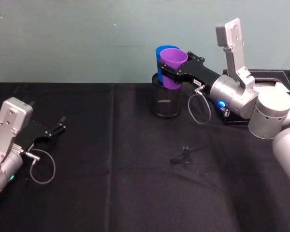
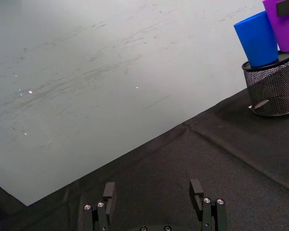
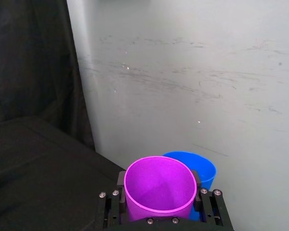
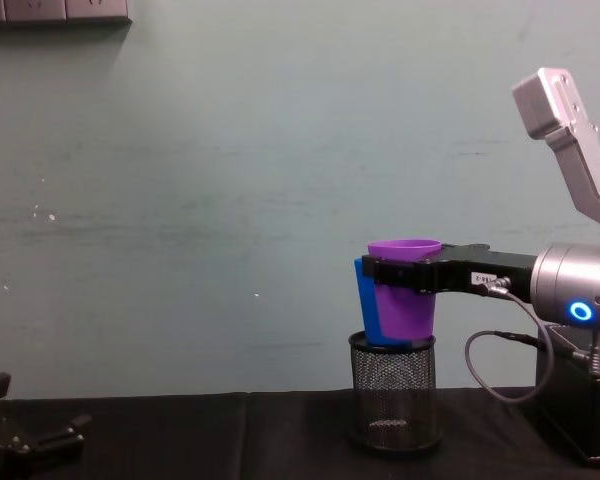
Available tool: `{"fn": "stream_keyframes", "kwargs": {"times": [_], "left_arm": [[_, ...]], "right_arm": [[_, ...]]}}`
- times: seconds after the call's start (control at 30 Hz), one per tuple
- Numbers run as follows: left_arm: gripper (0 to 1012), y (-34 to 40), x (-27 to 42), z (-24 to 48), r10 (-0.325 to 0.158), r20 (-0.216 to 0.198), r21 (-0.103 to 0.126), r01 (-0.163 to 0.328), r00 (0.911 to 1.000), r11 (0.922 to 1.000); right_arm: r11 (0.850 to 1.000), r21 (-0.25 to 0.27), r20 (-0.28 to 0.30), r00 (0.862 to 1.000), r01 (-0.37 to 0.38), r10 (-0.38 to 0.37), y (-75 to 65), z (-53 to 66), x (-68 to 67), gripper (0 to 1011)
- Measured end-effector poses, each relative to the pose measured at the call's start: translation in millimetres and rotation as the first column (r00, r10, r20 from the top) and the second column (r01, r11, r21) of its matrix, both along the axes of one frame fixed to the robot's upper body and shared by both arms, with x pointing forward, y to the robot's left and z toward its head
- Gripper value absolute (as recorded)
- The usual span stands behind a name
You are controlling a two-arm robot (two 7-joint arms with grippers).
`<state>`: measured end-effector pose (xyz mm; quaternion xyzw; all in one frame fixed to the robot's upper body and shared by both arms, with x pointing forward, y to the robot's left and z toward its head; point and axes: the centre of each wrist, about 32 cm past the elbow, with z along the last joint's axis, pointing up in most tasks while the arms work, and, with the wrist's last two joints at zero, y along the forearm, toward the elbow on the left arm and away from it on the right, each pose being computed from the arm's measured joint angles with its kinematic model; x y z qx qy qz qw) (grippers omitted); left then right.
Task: Pick up one cup with a gripper and tap it against the other cup.
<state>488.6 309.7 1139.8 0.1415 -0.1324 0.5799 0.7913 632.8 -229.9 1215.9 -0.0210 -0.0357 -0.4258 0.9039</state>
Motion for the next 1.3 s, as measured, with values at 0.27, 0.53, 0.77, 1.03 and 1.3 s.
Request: {"fn": "stream_keyframes", "kwargs": {"times": [0.27, 0.53, 0.77, 1.03, 1.3], "left_arm": [[1000, 0.0, 0.0, 0.0, 0.0, 0.0, 0.0, 0.0, 1.0, 1.0], [1000, 0.0, 0.0, 0.0, 0.0, 0.0, 0.0, 0.0, 1.0, 1.0], [1000, 0.0, 0.0, 0.0, 0.0, 0.0, 0.0, 0.0, 1.0, 1.0], [1000, 0.0, 0.0, 0.0, 0.0, 0.0, 0.0, 0.0, 1.0, 1.0], [1000, 0.0, 0.0, 0.0, 0.0, 0.0, 0.0, 0.0, 1.0, 1.0]], "right_arm": [[1.0, 0.0, 0.0, 1.0, 0.0, 0.0, 0.0, 0.0, 0.0, 752], [1.0, 0.0, 0.0, 1.0, 0.0, 0.0, 0.0, 0.0, 0.0, 751], [1.0, 0.0, 0.0, 1.0, 0.0, 0.0, 0.0, 0.0, 0.0, 751], [1.0, 0.0, 0.0, 1.0, 0.0, 0.0, 0.0, 0.0, 0.0, 751], [1.0, 0.0, 0.0, 1.0, 0.0, 0.0, 0.0, 0.0, 0.0, 751]]}}
